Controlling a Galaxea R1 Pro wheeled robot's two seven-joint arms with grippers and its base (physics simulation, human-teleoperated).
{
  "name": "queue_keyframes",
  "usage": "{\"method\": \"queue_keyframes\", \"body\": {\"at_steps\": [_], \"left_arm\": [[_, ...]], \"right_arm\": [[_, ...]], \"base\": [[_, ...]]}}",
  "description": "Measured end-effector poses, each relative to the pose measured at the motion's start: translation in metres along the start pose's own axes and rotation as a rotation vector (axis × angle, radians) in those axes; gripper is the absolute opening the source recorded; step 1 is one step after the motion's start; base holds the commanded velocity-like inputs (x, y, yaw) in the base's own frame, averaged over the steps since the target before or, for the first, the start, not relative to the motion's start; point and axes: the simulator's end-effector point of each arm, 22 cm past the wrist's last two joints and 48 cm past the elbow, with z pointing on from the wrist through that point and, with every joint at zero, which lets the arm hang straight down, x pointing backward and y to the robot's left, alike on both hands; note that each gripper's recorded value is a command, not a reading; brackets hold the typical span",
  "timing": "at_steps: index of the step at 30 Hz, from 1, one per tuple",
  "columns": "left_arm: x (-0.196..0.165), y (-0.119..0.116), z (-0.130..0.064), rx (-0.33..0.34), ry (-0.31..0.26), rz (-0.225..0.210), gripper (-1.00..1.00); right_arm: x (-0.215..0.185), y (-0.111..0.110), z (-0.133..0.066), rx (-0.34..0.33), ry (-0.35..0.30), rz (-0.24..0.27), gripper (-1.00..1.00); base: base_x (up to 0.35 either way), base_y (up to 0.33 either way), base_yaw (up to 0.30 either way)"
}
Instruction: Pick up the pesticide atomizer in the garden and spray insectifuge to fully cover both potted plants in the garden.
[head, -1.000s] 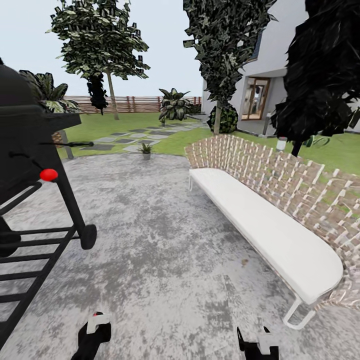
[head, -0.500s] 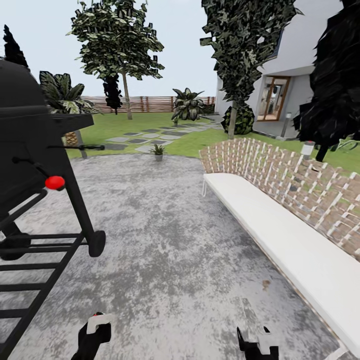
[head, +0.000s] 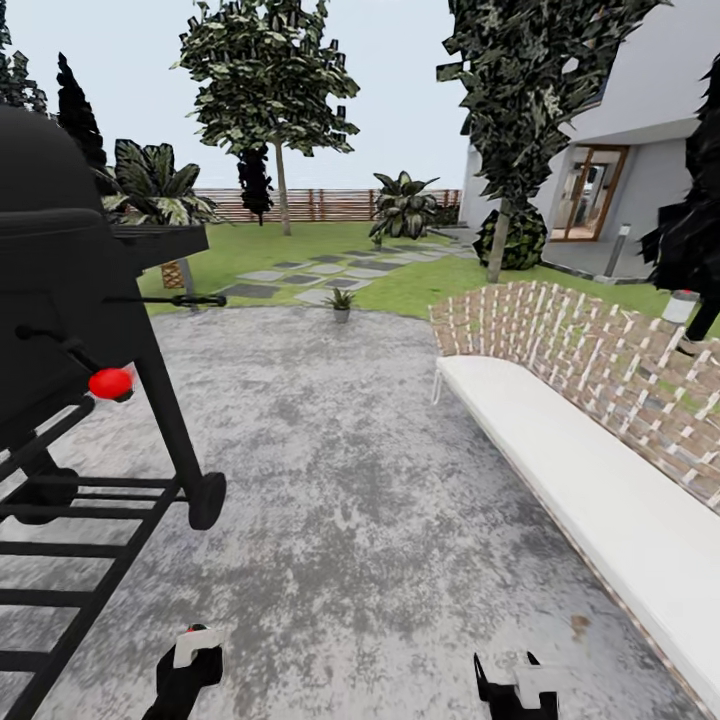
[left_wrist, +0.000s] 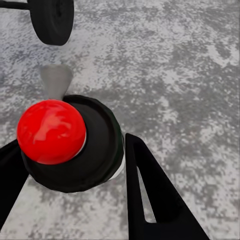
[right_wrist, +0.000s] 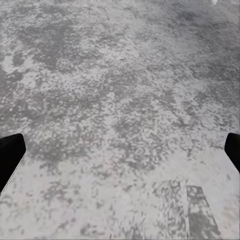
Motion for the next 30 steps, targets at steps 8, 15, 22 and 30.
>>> {"method": "queue_keyframes", "body": {"at_steps": [8,15,22,30], "left_arm": [[0.0001,-0.0002,0.0,0.0,0.0,0.0,-1.0],[0.0001,0.0001,0.0,0.0,0.0,0.0,-1.0],[0.0001,0.0001,0.0,0.001,0.0,0.0,-1.0],[0.0001,0.0003,0.0,0.0,0.0,0.0,-1.0]], "right_arm": [[-0.0002,0.0002,0.0001,-0.001,-0.001,0.0,1.0],[-0.0003,0.0,0.0001,0.0,-0.001,0.0,1.0],[0.0003,0.0001,-0.0001,0.0,0.0,0.0,1.0],[0.0007,0.0002,-0.0003,-0.001,0.002,-0.001,1.0]], "base": [[0.34,0.0,0.004],[0.339,-0.042,0.0],[0.336,-0.095,0.0],[0.334,-0.102,0.0]]}}
